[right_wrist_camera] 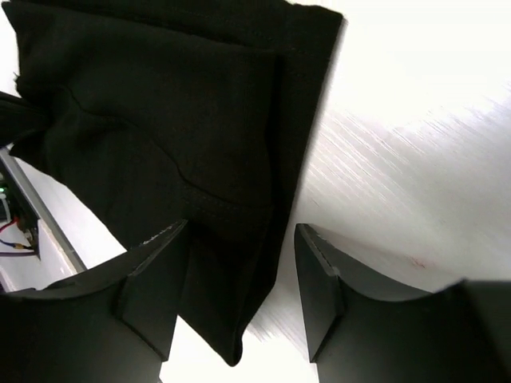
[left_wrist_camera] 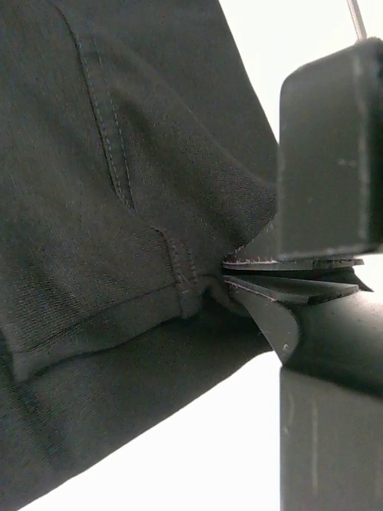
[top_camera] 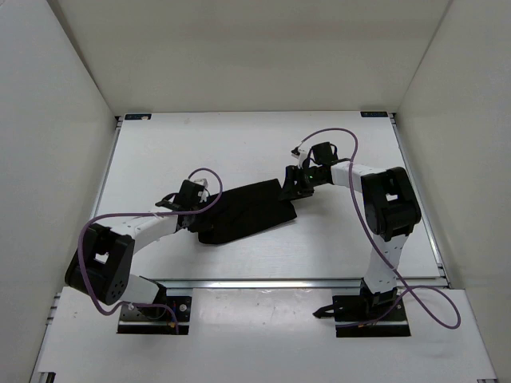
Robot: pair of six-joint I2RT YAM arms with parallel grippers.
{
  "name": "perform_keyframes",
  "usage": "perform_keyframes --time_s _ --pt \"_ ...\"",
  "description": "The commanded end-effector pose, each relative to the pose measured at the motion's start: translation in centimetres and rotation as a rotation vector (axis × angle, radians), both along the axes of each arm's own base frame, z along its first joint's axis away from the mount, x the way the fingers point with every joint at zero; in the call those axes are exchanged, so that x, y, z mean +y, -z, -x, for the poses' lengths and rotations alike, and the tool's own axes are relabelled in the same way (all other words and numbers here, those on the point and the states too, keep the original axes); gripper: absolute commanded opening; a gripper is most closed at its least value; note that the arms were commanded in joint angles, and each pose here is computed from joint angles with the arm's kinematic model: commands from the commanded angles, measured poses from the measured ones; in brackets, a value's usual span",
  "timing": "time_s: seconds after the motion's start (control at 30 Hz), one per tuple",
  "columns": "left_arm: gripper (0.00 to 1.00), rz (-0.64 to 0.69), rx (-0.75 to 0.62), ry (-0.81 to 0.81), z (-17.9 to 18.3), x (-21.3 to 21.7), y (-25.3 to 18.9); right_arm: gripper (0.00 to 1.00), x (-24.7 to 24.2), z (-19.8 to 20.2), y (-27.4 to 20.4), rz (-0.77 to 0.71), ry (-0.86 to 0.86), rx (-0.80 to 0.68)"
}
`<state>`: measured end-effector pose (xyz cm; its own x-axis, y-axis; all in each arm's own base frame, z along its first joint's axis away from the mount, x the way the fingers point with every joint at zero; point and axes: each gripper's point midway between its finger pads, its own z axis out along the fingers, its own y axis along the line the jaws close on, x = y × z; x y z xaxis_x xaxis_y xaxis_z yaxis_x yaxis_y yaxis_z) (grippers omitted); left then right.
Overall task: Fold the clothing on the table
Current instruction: Fold the skirt
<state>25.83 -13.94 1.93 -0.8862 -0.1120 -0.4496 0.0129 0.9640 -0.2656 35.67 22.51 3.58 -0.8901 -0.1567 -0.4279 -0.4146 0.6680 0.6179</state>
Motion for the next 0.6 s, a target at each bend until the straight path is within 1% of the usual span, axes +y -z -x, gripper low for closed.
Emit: perform_keyframes --time_s 0.0,0.07,0.1,0.2,0.23,0.27,0.3,0.37,0.47,0.5,0.53,0.57 --pt "0.19 -0.008 0.044 -0.018 0.8 0.4 0.7 0.52 -0.1 1.2 2.9 0.056 -0.007 0.049" --pt "0.19 -0.014 0.083 -0.021 1.6 0.7 1.7 0.43 -0.2 1.2 3.3 0.061 -0.007 0.066" --pt "0.19 -0.006 0.087 -0.024 1.6 0.7 1.6 0.36 -0.1 1.1 3.4 0.060 -0.003 0.074" --pt "0.20 -0.002 0.104 -0.019 1.9 0.6 1.9 0.24 0.1 1.1 4.1 0.074 -0.013 0.103" --pt "0.21 0.001 0.107 -0.025 1.9 0.6 1.9 0.15 0.2 1.2 4.3 0.087 -0.020 0.108" --pt "0.21 0.006 0.114 -0.021 2.1 0.5 2.0 0.01 0.0 1.0 4.3 0.091 -0.018 0.107" --pt "0.22 0.014 0.111 -0.019 2.0 0.4 2.0 0.00 0.2 1.2 4.6 0.099 -0.024 0.112" --pt "0.23 0.026 0.133 -0.021 2.1 0.3 2.3 0.01 0.0 0.8 4.3 0.105 -0.024 0.099" --pt "0.26 0.049 0.126 -0.009 1.5 -0.4 2.3 0.00 -1.3 -0.6 3.3 0.121 0.011 0.070" --pt "0.26 0.066 0.130 0.004 1.2 -1.2 2.2 0.01 -1.8 -1.3 2.0 0.125 0.026 0.044" --pt "0.28 0.074 0.134 0.020 1.2 -1.7 2.2 0.00 -3.0 -2.3 1.2 0.132 0.055 0.019" --pt "0.30 0.080 0.121 0.022 0.3 -2.2 2.1 0.00 -3.6 -3.2 0.1 0.140 0.063 -0.011"
